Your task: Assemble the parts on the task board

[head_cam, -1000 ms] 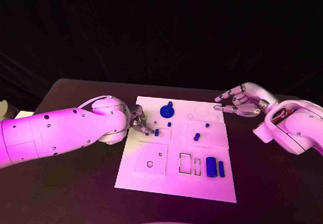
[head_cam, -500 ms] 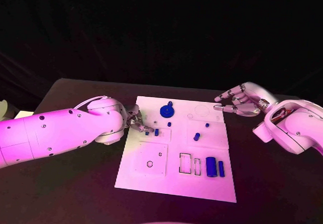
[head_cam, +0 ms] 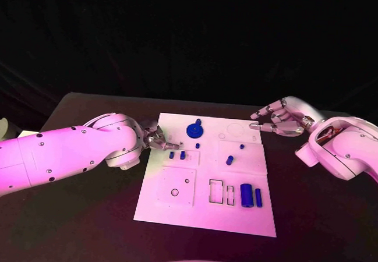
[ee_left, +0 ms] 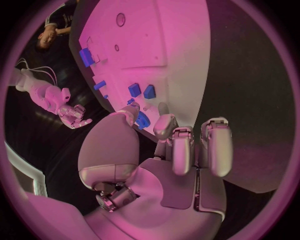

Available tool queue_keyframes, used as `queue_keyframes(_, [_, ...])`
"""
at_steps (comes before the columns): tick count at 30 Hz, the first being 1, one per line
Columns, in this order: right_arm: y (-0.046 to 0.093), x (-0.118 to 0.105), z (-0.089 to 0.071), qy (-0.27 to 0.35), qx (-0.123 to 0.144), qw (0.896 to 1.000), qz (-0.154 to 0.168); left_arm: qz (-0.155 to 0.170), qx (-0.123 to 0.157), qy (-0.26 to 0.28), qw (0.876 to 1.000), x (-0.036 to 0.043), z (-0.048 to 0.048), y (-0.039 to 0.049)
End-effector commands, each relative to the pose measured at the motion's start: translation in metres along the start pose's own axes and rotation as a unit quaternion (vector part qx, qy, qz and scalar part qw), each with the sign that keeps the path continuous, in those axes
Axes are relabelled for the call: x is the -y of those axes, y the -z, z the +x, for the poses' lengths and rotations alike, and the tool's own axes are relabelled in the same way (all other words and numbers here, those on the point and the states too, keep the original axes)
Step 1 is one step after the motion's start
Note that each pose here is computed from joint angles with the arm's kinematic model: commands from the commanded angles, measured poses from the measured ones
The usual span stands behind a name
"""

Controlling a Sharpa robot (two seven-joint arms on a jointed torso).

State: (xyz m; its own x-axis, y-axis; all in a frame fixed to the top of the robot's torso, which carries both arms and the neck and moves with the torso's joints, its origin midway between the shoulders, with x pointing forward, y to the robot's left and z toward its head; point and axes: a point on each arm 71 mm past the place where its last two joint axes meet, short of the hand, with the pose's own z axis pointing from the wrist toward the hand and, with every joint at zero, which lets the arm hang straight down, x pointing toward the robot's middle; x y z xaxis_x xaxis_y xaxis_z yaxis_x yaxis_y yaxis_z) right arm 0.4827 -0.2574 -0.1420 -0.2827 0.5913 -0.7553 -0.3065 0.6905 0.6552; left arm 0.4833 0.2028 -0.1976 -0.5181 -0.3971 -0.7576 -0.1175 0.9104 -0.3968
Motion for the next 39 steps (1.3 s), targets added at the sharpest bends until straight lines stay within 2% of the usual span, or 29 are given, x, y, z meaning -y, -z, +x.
queue_keyframes(1, [0.0, -0.001, 0.002, 0.001, -0.011, 1.0, -0.005, 0.075, 0.019, 0.124, 0.989, 0.0063, -0.0071, -0.0002])
queue_keyframes(5, [-0.001, 0.0, 0.002, 0.001, -0.011, 1.0, -0.004, 0.124, 0.04, 0.169, 0.977, 0.0085, -0.0146, -0.0014])
queue_keyframes(8, [-0.001, 0.0, 0.002, 0.001, -0.011, 1.0, -0.004, 0.16, 0.058, 0.166, 0.971, 0.0127, -0.0188, -0.0019])
queue_keyframes(13, [-0.002, -0.001, 0.003, 0.0, -0.011, 1.0, -0.004, 0.232, 0.091, 0.096, 0.964, 0.0293, -0.0193, 0.0])
queue_keyframes(19, [-0.003, -0.002, 0.005, 0.0, -0.011, 1.0, -0.007, 0.282, 0.097, -0.021, 0.954, 0.052, -0.0079, 0.0007])
queue_keyframes(23, [-0.004, -0.003, 0.005, -0.001, -0.011, 1.0, -0.008, 0.29, 0.092, -0.089, 0.949, 0.0627, -0.0003, -0.0018])
queue_keyframes(27, [-0.004, -0.003, 0.006, -0.001, -0.012, 1.0, -0.009, 0.287, 0.089, -0.13, 0.945, 0.0683, 0.0049, -0.0065])
queue_keyframes(34, [-0.004, -0.004, 0.006, -0.001, -0.012, 1.0, -0.01, 0.292, 0.093, -0.154, 0.939, 0.0771, 0.0144, -0.0143])
queue_keyframes(39, [-0.004, -0.004, 0.007, -0.002, -0.013, 1.0, -0.01, 0.282, 0.1, -0.16, 0.941, 0.0798, 0.0166, -0.0204])
